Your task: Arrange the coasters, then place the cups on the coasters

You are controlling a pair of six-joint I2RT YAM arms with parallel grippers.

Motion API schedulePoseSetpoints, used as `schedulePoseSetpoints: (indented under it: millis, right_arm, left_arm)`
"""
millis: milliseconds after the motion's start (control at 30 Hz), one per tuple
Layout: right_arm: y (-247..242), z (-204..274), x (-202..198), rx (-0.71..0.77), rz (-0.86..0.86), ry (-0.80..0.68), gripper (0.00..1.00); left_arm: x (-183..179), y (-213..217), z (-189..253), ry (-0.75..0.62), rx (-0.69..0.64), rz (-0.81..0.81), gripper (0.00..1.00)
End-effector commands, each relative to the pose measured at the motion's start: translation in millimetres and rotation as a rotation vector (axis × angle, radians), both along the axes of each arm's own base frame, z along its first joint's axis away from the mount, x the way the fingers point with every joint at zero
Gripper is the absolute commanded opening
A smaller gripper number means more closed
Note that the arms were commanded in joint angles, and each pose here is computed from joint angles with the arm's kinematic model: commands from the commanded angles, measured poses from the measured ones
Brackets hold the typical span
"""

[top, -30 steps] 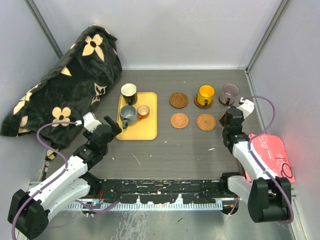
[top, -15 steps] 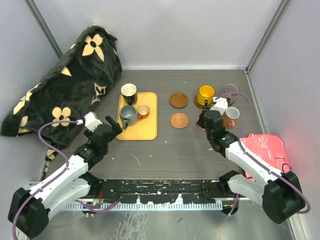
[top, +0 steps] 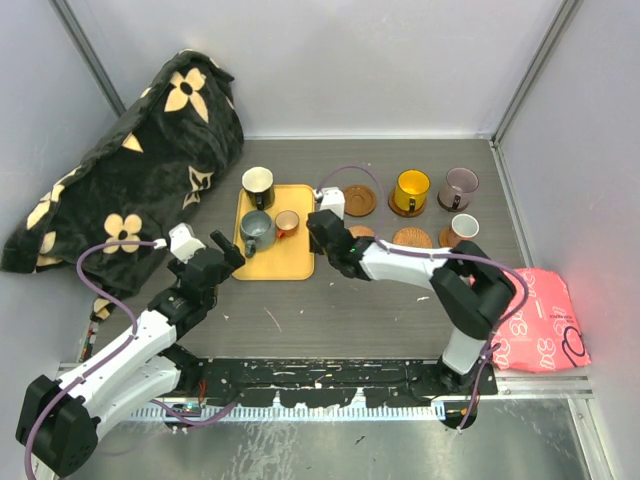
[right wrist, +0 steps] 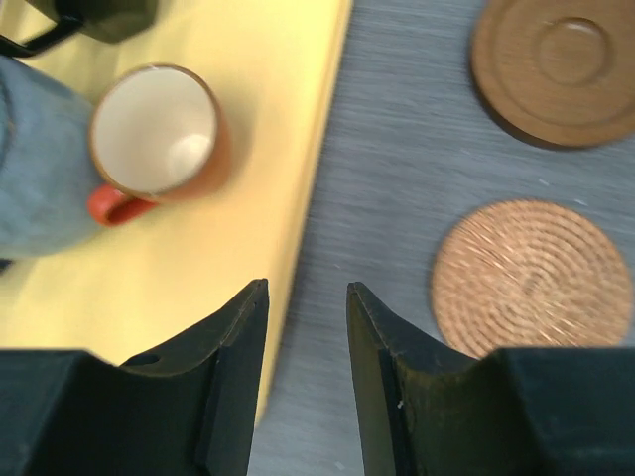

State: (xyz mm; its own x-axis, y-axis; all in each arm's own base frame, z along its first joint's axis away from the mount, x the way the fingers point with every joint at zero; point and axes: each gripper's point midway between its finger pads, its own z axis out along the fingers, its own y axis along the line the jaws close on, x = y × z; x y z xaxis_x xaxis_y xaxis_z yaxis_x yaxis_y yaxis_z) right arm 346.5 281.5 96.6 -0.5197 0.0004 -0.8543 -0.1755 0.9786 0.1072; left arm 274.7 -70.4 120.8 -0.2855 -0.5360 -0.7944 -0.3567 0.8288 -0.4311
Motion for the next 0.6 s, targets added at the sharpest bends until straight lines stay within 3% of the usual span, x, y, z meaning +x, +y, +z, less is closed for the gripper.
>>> schedulePoseSetpoints:
  millis: [0, 567]
  right_arm:
    - [48, 28, 27, 0.124, 0.033, -0.036, 0.43]
    - [124, 15, 31, 0.17, 0.137, 0.021, 0.43]
  left_arm:
    - [8, 1, 15, -0.057, -0.008, 0.019, 0.98]
    - [10, 0, 13, -0.05, -0.01, 0.023, 0.98]
